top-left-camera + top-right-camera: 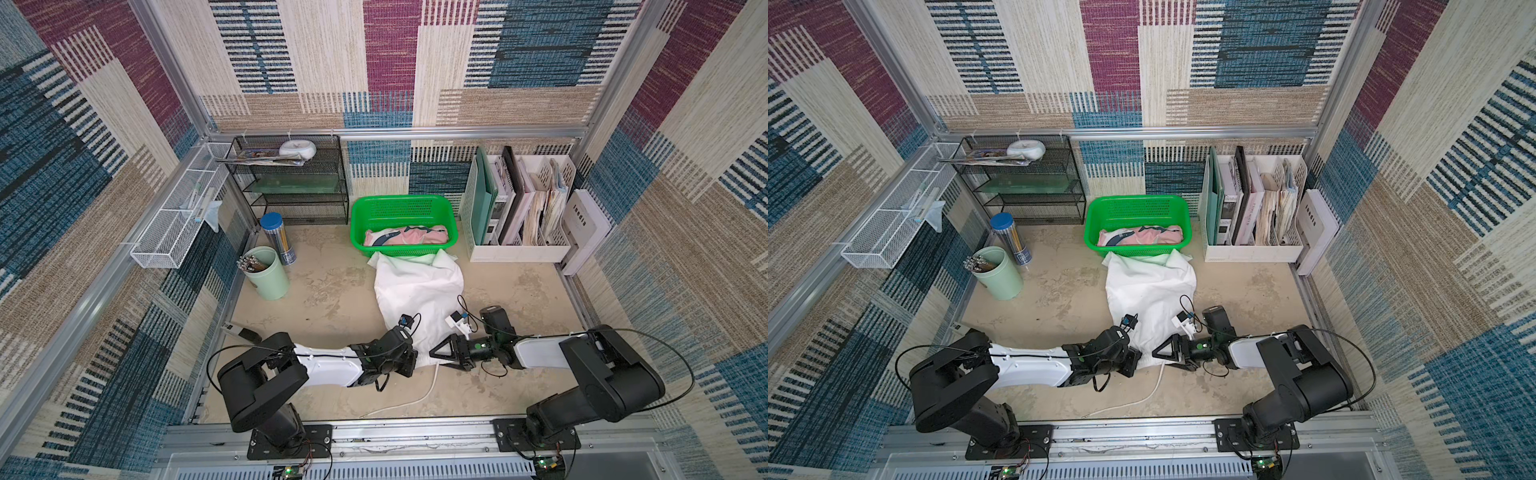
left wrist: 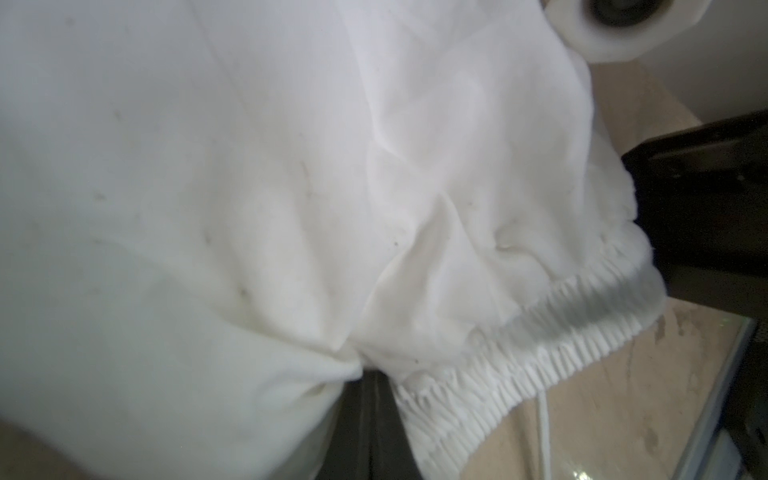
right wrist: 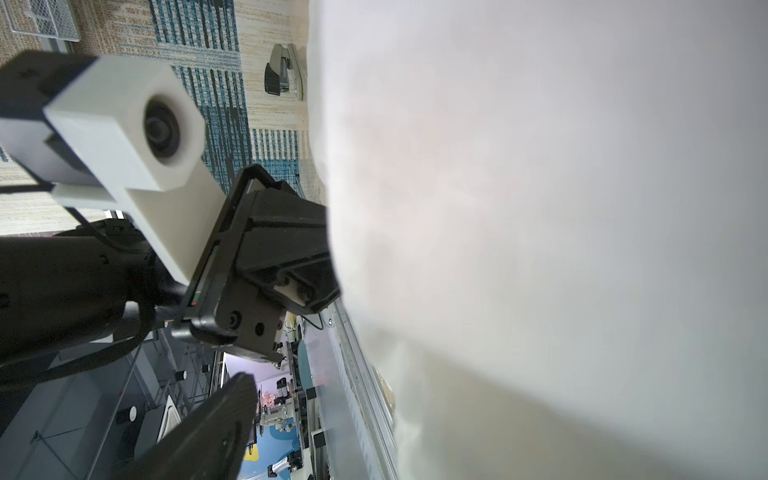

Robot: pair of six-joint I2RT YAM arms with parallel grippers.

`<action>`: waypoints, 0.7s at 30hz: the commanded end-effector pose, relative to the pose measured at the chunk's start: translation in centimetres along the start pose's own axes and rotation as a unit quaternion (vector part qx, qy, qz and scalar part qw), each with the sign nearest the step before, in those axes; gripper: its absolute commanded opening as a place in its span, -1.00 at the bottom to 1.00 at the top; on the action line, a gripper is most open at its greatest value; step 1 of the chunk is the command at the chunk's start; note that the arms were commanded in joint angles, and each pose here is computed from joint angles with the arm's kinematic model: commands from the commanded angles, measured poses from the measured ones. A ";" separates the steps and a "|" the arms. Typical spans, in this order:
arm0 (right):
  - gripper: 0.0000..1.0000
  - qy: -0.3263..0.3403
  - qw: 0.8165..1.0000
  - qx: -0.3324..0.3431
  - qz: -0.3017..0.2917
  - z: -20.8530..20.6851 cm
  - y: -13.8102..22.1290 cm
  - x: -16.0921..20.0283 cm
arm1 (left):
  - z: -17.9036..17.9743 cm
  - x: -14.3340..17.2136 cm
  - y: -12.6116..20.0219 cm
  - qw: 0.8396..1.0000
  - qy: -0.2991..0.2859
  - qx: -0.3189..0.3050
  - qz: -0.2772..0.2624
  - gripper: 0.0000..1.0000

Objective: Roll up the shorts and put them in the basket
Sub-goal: Roll the shorts at the center of the board.

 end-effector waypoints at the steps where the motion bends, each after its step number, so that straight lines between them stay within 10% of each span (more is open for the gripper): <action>1: 0.93 -0.116 0.971 0.209 0.020 -5.7 0.7 3.5 | 3.5 3.8 0.3 0.992 -0.003 -0.084 0.098 -1.00; 21: 0.61 -0.115 0.968 0.224 -0.016 -6.2 0.2 1.7 | 3.4 3.8 0.3 0.991 -0.005 -0.083 0.100 -1.00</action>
Point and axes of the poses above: each gripper's point midway between its finger pads, its own y axis back along the fingers, its own z axis along the line the jaws close on, x = y × z, the point moved 6 cm from there along y, back along the fingers, and after that the axes turned 11 degrees about y, right-handed, at the moved point
